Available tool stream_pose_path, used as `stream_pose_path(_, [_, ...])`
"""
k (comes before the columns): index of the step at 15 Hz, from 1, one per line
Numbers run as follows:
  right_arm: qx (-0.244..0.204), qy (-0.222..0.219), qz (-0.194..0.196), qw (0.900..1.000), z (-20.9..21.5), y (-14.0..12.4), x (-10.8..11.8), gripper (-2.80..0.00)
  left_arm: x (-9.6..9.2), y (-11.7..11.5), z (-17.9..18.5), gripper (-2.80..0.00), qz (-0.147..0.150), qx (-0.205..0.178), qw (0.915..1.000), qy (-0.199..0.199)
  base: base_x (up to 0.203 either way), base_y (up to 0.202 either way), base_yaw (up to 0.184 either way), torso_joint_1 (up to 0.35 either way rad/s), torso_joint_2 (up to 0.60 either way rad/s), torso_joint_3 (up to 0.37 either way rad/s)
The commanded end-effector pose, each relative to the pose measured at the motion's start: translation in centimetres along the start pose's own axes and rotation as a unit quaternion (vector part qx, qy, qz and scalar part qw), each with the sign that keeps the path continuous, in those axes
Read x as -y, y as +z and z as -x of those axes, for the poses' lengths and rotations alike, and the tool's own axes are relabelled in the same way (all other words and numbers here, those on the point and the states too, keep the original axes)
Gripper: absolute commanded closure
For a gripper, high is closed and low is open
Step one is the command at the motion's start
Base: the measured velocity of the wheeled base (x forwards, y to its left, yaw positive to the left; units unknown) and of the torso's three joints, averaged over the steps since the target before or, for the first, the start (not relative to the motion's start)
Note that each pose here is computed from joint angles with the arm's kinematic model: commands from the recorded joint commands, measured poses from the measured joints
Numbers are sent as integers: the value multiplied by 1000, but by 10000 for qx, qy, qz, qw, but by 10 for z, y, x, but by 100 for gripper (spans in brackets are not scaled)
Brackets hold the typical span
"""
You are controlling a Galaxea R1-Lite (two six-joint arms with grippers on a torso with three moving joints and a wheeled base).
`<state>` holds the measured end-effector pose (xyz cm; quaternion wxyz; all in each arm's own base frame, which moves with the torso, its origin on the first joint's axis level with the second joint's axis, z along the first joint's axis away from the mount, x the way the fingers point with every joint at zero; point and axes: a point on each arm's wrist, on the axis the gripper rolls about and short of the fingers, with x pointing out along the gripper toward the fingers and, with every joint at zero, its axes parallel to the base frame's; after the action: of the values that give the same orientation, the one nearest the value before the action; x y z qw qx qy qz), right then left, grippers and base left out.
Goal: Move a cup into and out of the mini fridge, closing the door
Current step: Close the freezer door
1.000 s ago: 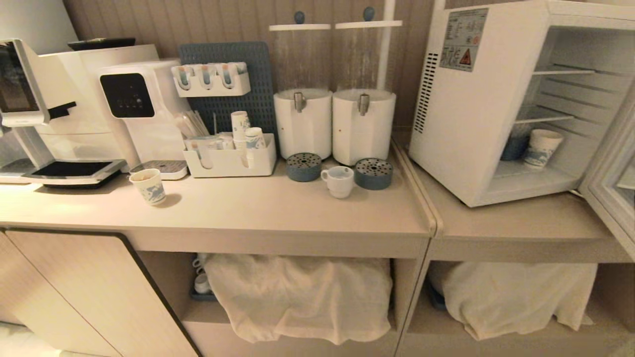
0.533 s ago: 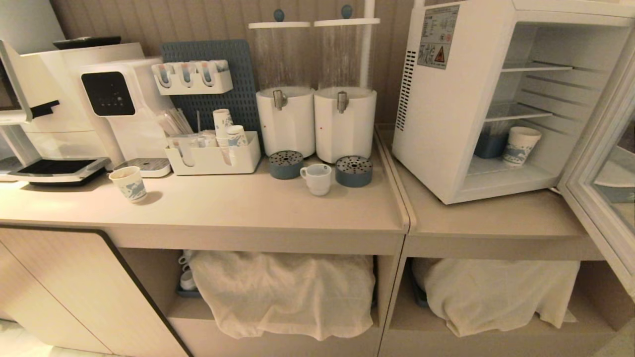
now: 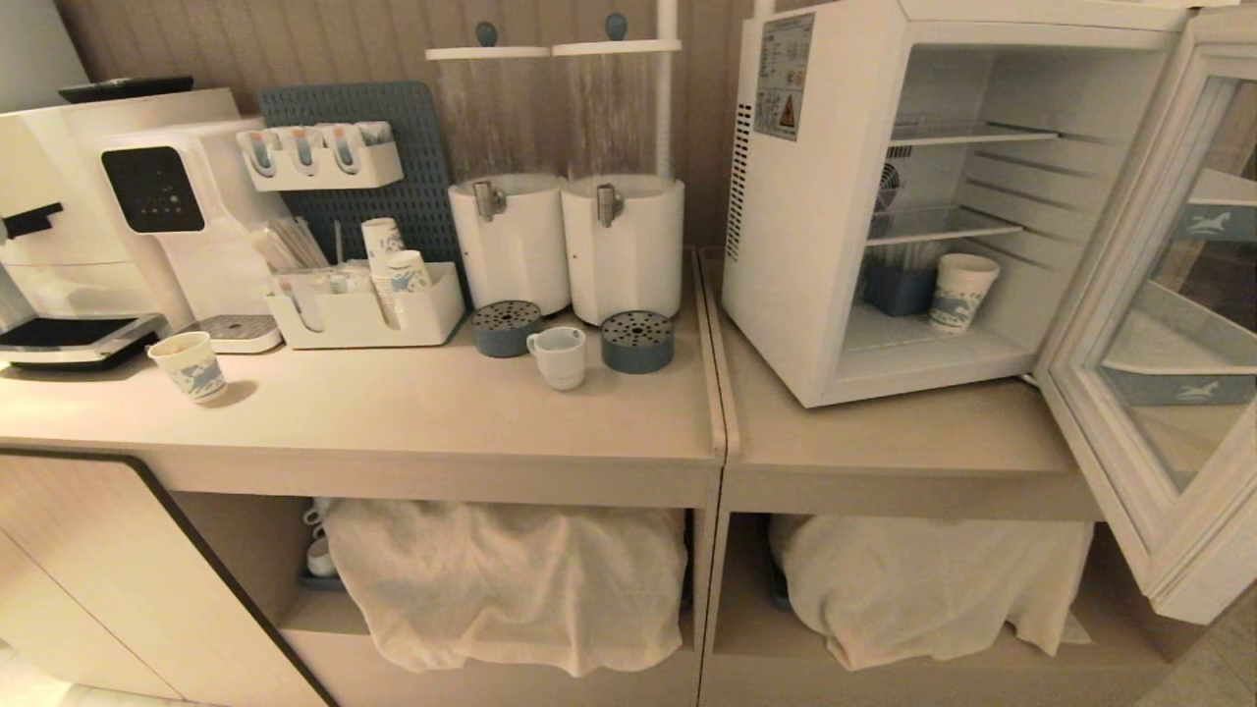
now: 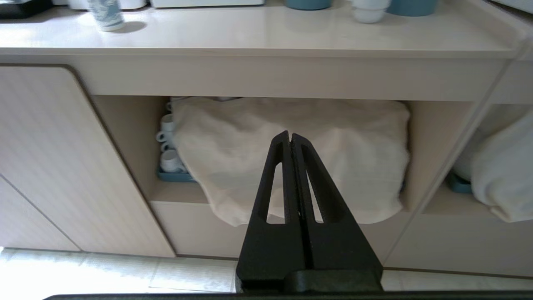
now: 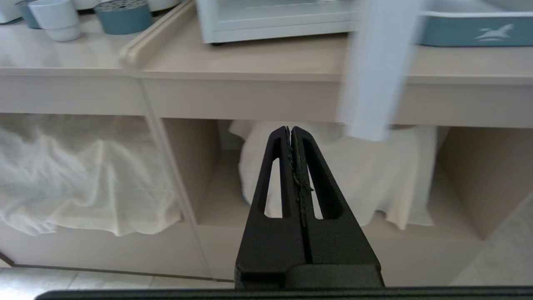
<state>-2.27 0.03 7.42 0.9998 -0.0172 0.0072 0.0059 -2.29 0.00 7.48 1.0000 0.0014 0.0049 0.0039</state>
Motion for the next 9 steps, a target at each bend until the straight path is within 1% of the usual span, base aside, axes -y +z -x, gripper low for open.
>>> stream_pose_path(1, [-11,4,4,10000,0,0,0,0,0,0,0,0,-2,3,10000,-1,1,-193,1,5,0,2])
stream_pose_path(9, [-3,4,-4,10000,0,0,0,0,0,0,0,0,-2,3,10000,-1,1,-193,0,3,2,0])
